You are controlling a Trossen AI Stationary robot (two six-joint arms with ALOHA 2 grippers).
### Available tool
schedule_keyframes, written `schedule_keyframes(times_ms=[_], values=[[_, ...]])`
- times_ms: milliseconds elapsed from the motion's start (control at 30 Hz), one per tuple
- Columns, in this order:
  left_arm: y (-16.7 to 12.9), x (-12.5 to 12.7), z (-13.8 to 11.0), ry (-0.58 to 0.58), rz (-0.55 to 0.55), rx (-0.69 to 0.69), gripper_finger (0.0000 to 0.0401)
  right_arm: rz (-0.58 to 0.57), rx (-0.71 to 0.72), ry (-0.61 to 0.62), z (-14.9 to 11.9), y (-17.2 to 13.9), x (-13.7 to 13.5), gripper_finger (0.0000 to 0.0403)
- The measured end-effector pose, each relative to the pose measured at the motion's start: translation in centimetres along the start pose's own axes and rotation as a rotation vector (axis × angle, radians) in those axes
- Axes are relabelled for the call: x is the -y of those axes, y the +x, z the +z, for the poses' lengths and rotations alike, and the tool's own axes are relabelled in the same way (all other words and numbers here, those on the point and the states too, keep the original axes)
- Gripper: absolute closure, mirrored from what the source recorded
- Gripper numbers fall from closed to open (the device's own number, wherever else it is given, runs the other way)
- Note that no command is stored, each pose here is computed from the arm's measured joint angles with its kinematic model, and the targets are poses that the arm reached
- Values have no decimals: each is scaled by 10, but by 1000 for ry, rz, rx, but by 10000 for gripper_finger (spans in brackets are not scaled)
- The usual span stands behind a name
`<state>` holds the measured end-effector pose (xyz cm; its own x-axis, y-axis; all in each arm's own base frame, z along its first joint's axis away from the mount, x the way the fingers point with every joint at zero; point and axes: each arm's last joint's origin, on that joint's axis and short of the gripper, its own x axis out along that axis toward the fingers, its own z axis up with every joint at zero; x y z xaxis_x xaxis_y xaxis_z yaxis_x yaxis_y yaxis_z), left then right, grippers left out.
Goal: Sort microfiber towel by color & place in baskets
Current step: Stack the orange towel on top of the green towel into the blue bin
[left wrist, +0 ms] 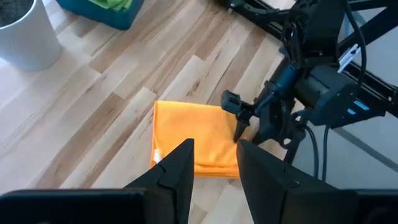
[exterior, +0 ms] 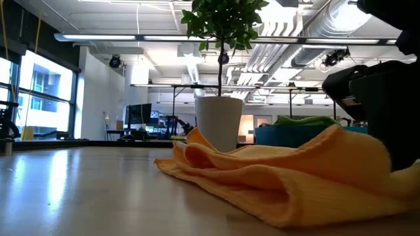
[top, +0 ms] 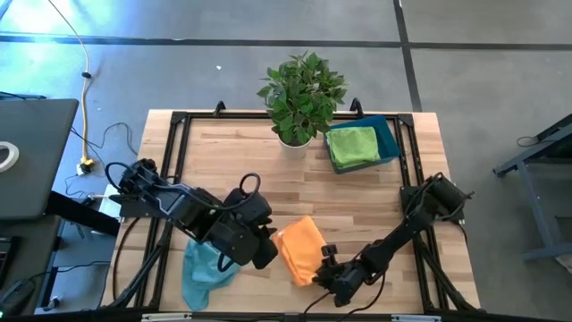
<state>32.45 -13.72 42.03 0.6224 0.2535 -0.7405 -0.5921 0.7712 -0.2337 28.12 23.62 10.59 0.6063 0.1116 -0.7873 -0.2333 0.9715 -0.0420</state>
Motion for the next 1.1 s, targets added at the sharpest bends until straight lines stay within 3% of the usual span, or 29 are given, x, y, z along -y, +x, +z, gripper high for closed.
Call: schedule_keyframes(times_ms=[300,500,767,1100], values=[[-4,5,-4,15,-14,24,288,-81,16,139,-7,14,1,324],[-7,16,-3,58,-97,77,288,-92,12,227,-7,15,5,395],[-24,27,6,69,-261,168,288,5,-10,286,9,2,22,400],[-40,24,13,81,-336,217,288,-57,69,490,47,-30,101,402]])
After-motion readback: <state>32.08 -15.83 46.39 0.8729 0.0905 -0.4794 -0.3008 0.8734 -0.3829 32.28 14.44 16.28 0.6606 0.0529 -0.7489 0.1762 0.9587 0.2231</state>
